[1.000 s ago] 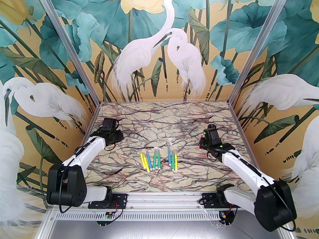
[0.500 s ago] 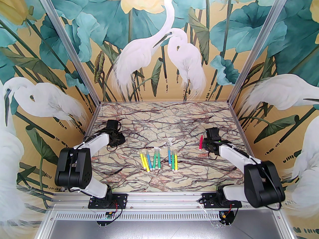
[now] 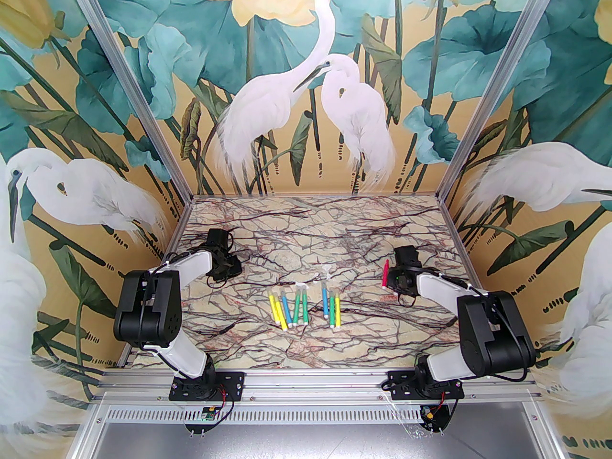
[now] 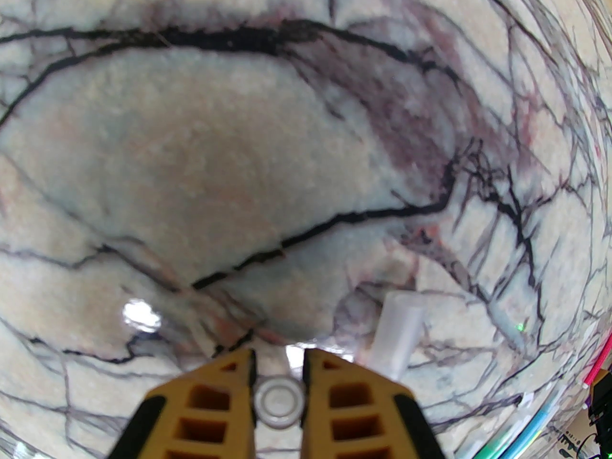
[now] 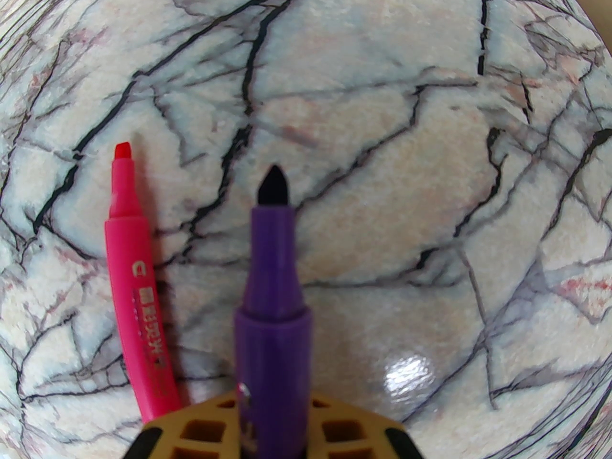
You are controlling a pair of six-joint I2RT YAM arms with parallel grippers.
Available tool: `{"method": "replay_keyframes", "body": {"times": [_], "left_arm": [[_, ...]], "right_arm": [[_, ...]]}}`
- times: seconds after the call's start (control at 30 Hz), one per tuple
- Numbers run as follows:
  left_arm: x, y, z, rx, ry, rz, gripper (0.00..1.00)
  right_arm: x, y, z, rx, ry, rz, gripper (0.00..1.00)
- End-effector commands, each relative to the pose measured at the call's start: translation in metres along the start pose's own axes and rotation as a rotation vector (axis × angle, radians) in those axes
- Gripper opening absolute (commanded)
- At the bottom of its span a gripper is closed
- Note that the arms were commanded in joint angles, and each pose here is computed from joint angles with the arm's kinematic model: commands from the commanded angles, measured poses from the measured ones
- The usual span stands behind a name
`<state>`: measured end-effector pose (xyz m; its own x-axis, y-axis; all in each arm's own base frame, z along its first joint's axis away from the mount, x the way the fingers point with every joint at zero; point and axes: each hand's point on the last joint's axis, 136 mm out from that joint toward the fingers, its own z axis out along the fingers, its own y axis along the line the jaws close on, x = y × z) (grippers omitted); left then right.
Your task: Open the pen caps
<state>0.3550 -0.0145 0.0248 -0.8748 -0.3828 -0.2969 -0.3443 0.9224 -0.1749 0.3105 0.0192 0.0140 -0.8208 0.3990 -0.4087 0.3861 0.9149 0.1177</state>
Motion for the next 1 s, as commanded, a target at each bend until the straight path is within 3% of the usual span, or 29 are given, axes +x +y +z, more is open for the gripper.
{"method": "replay_keyframes", "body": {"times": [0.0, 0.97], "left_arm": [[-0.0026, -0.0036, 0.0018, 0.021, 0.011, 0.013, 0.12], [-0.0015, -0.0039, -0.0002, 0.022, 0.018, 0.018, 0.3]], "right_arm": [[-0.0014, 0.0033, 0.0053, -0.009, 0.016, 0.018, 0.16], [-0.0012, 0.0011, 0.0031, -0.001, 0.012, 0.021, 0.28]]}}
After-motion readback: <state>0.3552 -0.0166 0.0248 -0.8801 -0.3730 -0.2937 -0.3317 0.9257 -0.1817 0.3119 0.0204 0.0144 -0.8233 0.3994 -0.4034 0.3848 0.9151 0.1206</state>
